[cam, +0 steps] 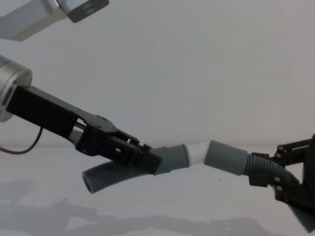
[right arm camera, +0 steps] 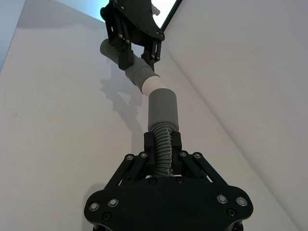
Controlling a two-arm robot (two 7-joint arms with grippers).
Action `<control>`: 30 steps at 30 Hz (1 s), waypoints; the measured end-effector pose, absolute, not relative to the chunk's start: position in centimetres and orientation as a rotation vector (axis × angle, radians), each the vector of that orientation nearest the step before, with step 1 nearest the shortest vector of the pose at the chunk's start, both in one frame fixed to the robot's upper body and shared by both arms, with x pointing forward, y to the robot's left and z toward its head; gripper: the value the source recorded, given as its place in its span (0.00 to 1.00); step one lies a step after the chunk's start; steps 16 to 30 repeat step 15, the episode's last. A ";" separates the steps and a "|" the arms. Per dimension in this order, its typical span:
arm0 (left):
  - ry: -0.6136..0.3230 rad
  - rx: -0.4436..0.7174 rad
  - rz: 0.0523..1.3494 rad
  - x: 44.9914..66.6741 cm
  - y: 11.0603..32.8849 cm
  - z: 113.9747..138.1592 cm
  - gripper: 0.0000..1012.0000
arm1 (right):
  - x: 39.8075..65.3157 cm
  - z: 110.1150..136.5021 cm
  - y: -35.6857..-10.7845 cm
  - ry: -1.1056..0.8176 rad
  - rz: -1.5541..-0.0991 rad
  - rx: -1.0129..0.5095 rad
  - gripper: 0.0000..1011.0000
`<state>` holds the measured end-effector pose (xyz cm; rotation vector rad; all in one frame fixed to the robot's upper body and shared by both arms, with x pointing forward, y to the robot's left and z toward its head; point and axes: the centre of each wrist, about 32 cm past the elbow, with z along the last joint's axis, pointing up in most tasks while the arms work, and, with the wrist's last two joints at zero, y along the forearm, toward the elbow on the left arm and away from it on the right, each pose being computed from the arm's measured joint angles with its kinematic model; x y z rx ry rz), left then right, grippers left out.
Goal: Use both hands to pick up one end of the pipe from the table, align the ends, and insert them.
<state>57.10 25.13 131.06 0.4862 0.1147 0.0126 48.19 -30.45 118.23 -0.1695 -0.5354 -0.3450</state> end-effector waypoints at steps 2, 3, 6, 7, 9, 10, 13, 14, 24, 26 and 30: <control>0.115 0.486 0.012 57.1 25.1 131.1 0.34 | 48.2 118.2 -30.5 -0.536 -0.345 -0.169 0.16; 0.115 0.487 0.012 57.1 25.1 131.1 0.34 | 48.2 118.2 -30.5 -0.536 -0.345 -0.169 0.16; 0.115 0.487 0.012 57.1 25.1 131.1 0.34 | 48.2 118.2 -30.5 -0.536 -0.345 -0.169 0.16; 0.115 0.487 0.011 57.1 25.1 131.1 0.34 | 48.2 118.2 -30.5 -0.536 -0.345 -0.169 0.16; 0.116 0.487 0.011 57.1 25.1 131.1 0.34 | 48.2 118.2 -30.5 -0.536 -0.345 -0.169 0.16; 0.116 0.487 0.011 57.1 25.1 131.1 0.34 | 48.2 118.2 -30.5 -0.536 -0.345 -0.169 0.16; 0.116 0.487 0.011 57.1 25.1 131.1 0.34 | 48.2 118.2 -30.5 -0.536 -0.345 -0.169 0.16; 0.116 0.487 0.011 57.1 25.1 131.1 0.34 | 48.2 118.2 -30.5 -0.536 -0.345 -0.169 0.16; 0.116 0.487 0.010 57.1 25.1 131.1 0.34 | 48.2 118.2 -30.5 -0.536 -0.345 -0.169 0.16; 0.116 0.487 0.010 57.1 25.1 131.1 0.34 | 48.2 118.2 -30.5 -0.536 -0.345 -0.169 0.16; 0.116 0.487 0.010 57.1 25.1 131.1 0.34 | 48.2 118.2 -30.5 -0.536 -0.345 -0.169 0.16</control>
